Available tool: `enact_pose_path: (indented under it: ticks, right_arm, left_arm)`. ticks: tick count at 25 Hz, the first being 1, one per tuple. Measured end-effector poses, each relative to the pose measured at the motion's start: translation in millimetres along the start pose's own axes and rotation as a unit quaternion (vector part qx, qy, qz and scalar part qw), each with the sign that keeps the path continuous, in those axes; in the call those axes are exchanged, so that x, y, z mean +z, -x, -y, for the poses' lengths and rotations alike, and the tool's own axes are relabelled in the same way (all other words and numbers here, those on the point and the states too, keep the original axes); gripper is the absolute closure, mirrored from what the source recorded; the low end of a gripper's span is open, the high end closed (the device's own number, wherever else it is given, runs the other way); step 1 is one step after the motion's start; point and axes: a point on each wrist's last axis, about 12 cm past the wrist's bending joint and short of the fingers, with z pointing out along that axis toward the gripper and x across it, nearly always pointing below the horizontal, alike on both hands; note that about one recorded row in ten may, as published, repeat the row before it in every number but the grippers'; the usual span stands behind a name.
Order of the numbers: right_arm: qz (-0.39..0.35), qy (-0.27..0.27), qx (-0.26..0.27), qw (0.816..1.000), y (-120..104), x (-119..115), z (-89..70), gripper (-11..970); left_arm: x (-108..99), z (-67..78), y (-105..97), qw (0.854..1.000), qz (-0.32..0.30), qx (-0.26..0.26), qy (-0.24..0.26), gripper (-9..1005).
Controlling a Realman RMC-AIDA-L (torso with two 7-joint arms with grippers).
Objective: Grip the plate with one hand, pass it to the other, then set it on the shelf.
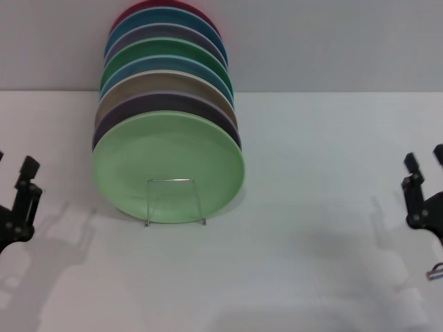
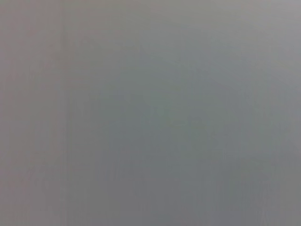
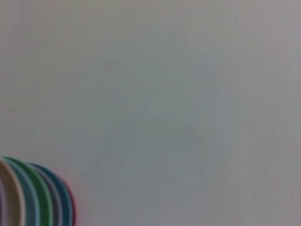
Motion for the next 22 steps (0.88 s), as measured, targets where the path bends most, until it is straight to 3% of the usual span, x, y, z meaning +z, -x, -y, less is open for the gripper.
enact_pose_path:
  ticks: [13, 19, 22]
  right_arm:
    - [0.041, -0.036, 0.057, 0.997, 3, 11, 27.8, 592]
    - [0.034, -0.046, 0.097, 0.994, -3, 17, 49.1, 592]
    - [0.025, -0.079, 0.127, 0.988, -8, 24, 62.6, 592]
  left_arm:
    - [3, -9.0, -3, 0.997, -0.006, -0.043, 0.057, 285]
    - [13, -14.9, -9, 0.994, -0.020, -0.054, 0.090, 174]
    - [25, -21.3, -12, 0.992, -0.028, -0.056, 0.105, 134]
